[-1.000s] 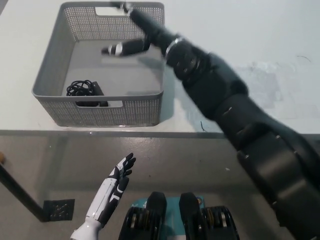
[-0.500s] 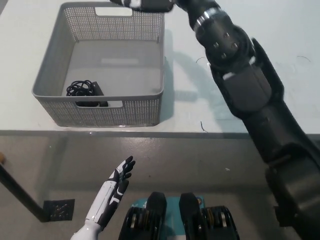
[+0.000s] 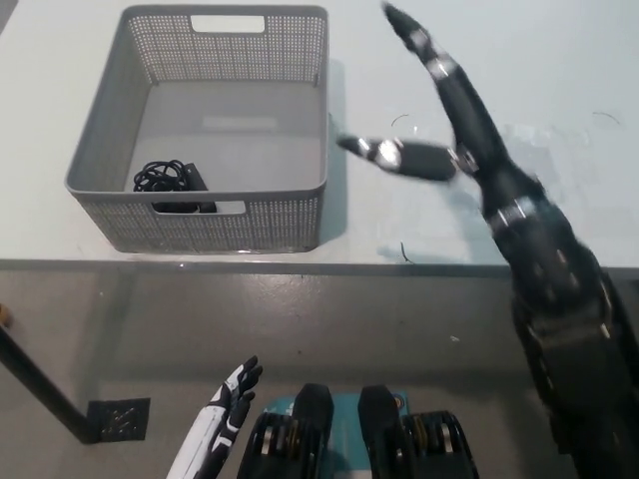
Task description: Use the right hand to pick up a webcam and put it into a container on the left side
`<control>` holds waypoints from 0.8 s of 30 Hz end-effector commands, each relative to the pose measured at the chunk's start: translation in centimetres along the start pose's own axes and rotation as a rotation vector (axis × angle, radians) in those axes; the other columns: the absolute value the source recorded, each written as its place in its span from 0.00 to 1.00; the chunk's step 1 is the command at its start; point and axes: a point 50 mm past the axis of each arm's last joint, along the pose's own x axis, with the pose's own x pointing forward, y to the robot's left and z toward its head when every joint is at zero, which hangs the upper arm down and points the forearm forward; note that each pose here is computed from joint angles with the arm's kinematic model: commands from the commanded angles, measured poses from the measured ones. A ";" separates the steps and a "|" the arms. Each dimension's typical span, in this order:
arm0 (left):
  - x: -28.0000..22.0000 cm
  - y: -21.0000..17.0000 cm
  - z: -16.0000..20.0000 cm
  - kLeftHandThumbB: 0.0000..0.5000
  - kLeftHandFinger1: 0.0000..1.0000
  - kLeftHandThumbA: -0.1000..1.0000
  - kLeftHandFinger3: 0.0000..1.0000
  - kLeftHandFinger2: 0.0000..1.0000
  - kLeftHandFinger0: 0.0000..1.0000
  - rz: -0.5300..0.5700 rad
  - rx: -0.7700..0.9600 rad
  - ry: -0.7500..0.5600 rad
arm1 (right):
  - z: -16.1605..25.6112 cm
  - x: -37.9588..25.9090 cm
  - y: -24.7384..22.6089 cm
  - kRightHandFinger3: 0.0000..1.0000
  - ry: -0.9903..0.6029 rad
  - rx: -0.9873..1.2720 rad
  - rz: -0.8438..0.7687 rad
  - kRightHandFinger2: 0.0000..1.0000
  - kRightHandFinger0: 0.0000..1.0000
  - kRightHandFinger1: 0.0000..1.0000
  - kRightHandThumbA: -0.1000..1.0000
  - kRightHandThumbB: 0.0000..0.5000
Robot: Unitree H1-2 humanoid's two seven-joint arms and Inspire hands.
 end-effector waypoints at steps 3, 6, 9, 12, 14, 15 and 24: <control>0.2 0.7 0.6 0.10 1.00 1.00 1.00 1.00 1.00 0.030 0.003 -0.069 | 2.8 -9.9 -2.5 1.00 -0.138 0.136 -0.184 1.00 1.00 1.00 0.96 0.47; 0.4 0.8 0.5 0.10 1.00 1.00 1.00 1.00 1.00 0.035 -0.004 -0.066 | 0.9 -12.0 -1.4 1.00 -0.068 0.135 -0.167 1.00 1.00 1.00 1.00 0.46; 0.4 0.9 0.4 0.14 1.00 1.00 1.00 1.00 1.00 0.043 -0.015 -0.058 | -1.5 -15.2 -0.1 1.00 0.022 0.142 -0.165 1.00 1.00 1.00 0.99 0.36; 0.9 1.1 0.2 0.21 1.00 1.00 1.00 1.00 1.00 0.059 -0.020 -0.058 | -3.5 -17.8 1.5 1.00 0.102 0.171 -0.174 1.00 1.00 1.00 1.00 0.34; 1.1 1.2 0.3 0.23 1.00 1.00 1.00 1.00 1.00 0.067 -0.025 -0.056 | -4.1 -18.5 2.1 1.00 0.124 0.187 -0.168 1.00 1.00 1.00 1.00 0.32; 1.1 1.3 0.3 0.23 1.00 1.00 1.00 1.00 1.00 0.070 -0.023 -0.056 | -4.6 -19.1 2.8 1.00 0.148 0.247 -0.158 1.00 1.00 1.00 0.97 0.31; 2.0 1.5 0.3 0.22 1.00 1.00 1.00 1.00 1.00 0.084 -0.017 -0.068 | -8.3 -22.9 6.3 1.00 0.366 0.421 -0.118 1.00 1.00 1.00 0.99 0.42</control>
